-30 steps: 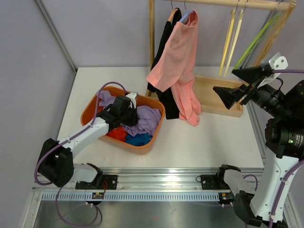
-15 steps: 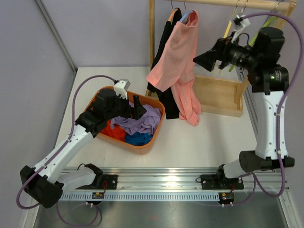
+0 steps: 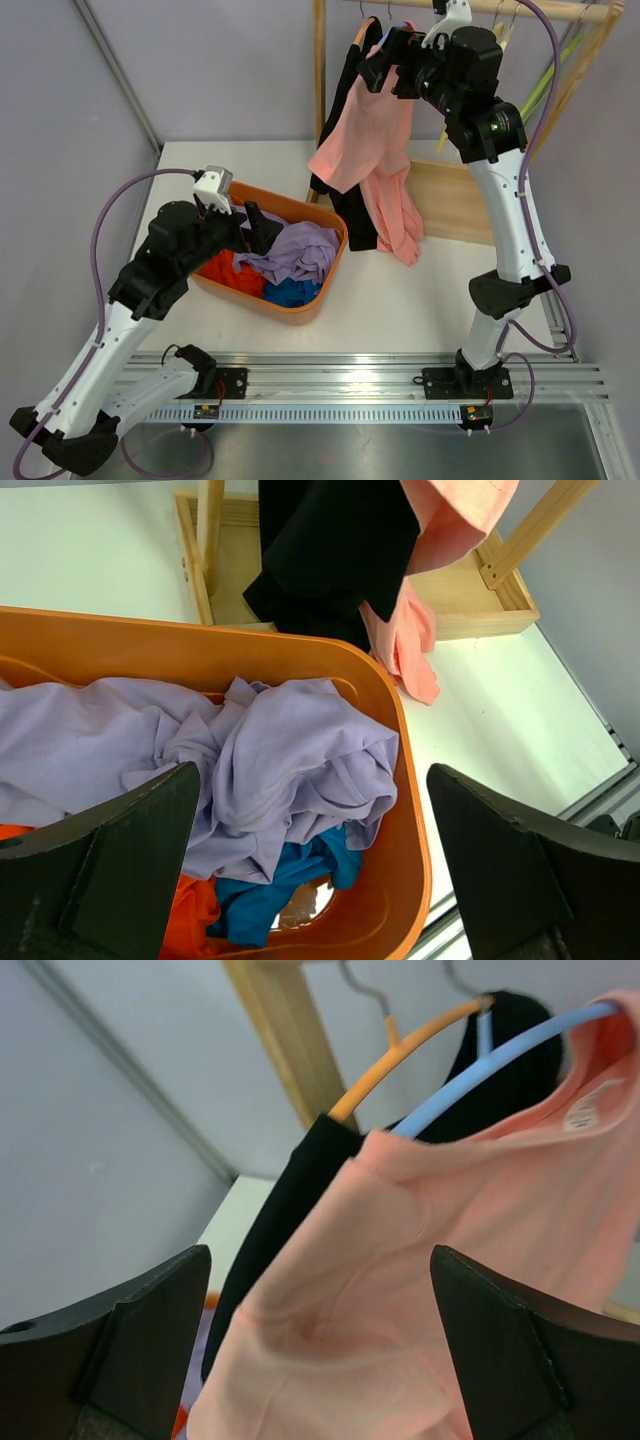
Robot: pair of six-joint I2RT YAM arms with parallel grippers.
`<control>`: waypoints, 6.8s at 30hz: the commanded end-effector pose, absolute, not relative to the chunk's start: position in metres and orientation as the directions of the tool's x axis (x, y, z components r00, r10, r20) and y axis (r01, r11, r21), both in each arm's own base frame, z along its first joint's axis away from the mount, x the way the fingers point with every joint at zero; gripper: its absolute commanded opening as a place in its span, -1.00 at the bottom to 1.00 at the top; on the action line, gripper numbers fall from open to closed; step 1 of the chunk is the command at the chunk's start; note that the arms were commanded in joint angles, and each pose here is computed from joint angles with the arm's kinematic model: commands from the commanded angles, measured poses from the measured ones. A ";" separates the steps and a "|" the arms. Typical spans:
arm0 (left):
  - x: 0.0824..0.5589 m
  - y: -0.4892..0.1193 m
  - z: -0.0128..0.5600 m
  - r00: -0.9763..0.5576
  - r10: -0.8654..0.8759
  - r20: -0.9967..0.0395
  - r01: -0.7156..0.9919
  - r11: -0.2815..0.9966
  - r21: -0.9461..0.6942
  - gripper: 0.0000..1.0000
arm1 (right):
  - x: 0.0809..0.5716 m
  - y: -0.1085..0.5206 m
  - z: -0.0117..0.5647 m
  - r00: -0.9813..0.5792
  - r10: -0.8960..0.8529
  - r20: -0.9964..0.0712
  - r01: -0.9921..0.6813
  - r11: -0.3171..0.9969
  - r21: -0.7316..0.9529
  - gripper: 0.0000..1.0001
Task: Remove the t-shirt from the hanger
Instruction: Grab a hanger with a tshirt on it with the right arm, then remove the tshirt from the hanger
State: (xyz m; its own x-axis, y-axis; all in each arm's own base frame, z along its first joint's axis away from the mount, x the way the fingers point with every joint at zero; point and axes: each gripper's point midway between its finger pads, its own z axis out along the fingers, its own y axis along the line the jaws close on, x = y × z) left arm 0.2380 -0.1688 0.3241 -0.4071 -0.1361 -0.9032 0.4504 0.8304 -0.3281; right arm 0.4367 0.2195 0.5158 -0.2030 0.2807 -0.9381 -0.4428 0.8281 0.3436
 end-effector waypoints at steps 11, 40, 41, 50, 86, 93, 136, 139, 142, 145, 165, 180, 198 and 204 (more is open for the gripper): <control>0.238 -0.157 0.329 -0.370 -0.155 -0.916 0.416 0.854 -0.312 0.98 | 0.486 0.214 0.522 -0.053 0.378 -0.924 -0.202 0.902 0.381 0.53; 0.247 -0.169 0.354 -0.310 -0.152 -0.938 0.478 0.828 -0.292 0.97 | 0.486 0.128 0.470 -0.228 0.265 -0.937 -0.163 0.938 0.306 -0.36; 0.246 -0.170 0.354 -0.314 -0.158 -0.936 0.481 0.824 -0.300 0.97 | 0.486 0.128 0.473 -0.222 0.261 -0.939 -0.171 0.938 0.301 -0.40; 0.241 -0.177 0.368 -0.301 -0.202 -0.932 0.516 0.787 -0.337 0.98 | 0.484 0.141 0.511 -0.129 0.224 -0.966 -0.332 0.908 0.255 -1.00; 0.245 -0.203 0.396 -0.274 -0.216 -0.937 0.622 0.703 -0.344 0.98 | 0.450 0.105 0.637 0.193 0.459 -0.867 -0.461 0.823 0.333 -1.00; 0.242 -0.201 0.393 -0.277 -0.224 -0.934 0.616 0.705 -0.352 0.98 | 0.437 0.094 0.657 0.214 0.513 -0.831 -0.489 0.793 0.363 -1.00; 0.240 -0.233 0.427 0.016 -0.049 -0.999 0.831 0.556 -0.014 0.98 | 0.308 0.112 0.545 -0.067 0.308 -0.949 -0.685 0.678 0.268 -1.00; 0.238 -0.241 0.434 0.125 -0.006 -0.992 0.847 0.522 0.104 0.98 | 0.286 0.116 0.514 -0.118 0.240 -0.964 -0.709 0.659 0.251 -1.00; 0.234 -0.255 0.441 0.279 0.057 -0.958 0.851 0.447 0.275 0.98 | 0.261 0.118 0.485 -0.151 0.160 -0.975 -0.732 0.645 0.219 -1.00; 0.236 -0.269 0.441 0.370 0.095 -0.924 0.840 0.390 0.377 0.97 | 0.239 0.119 0.464 -0.161 0.091 -0.983 -0.743 0.644 0.182 -1.00; 0.223 -0.339 0.391 0.504 0.177 -0.845 0.849 0.078 0.523 0.85 | 0.126 0.145 0.371 -0.312 -0.124 -0.942 -0.899 0.360 0.250 -1.00; 0.228 -0.355 0.371 0.504 0.199 -0.841 0.841 0.111 0.530 0.22 | 0.124 0.150 0.386 -0.258 -0.129 -0.958 -0.940 0.264 0.217 -1.00; 0.247 -0.376 0.358 0.546 0.225 -0.807 0.818 0.066 0.571 -0.12 | 0.120 0.153 0.384 -0.247 -0.140 -0.959 -0.948 0.239 0.210 -1.00; 0.252 -0.375 0.358 0.549 0.246 -0.799 0.811 0.076 0.581 -0.56 | 0.121 0.153 0.382 -0.256 -0.149 -0.955 -0.945 0.246 0.215 -1.00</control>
State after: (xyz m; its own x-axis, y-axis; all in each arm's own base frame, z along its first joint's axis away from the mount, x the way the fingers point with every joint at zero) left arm 0.2511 -0.3710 0.3352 0.5230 0.2860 -0.8029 0.8277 0.0546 0.5585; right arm 0.1694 0.1376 0.3712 -0.1436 -0.2281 -0.9630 -0.9389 0.3390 0.0597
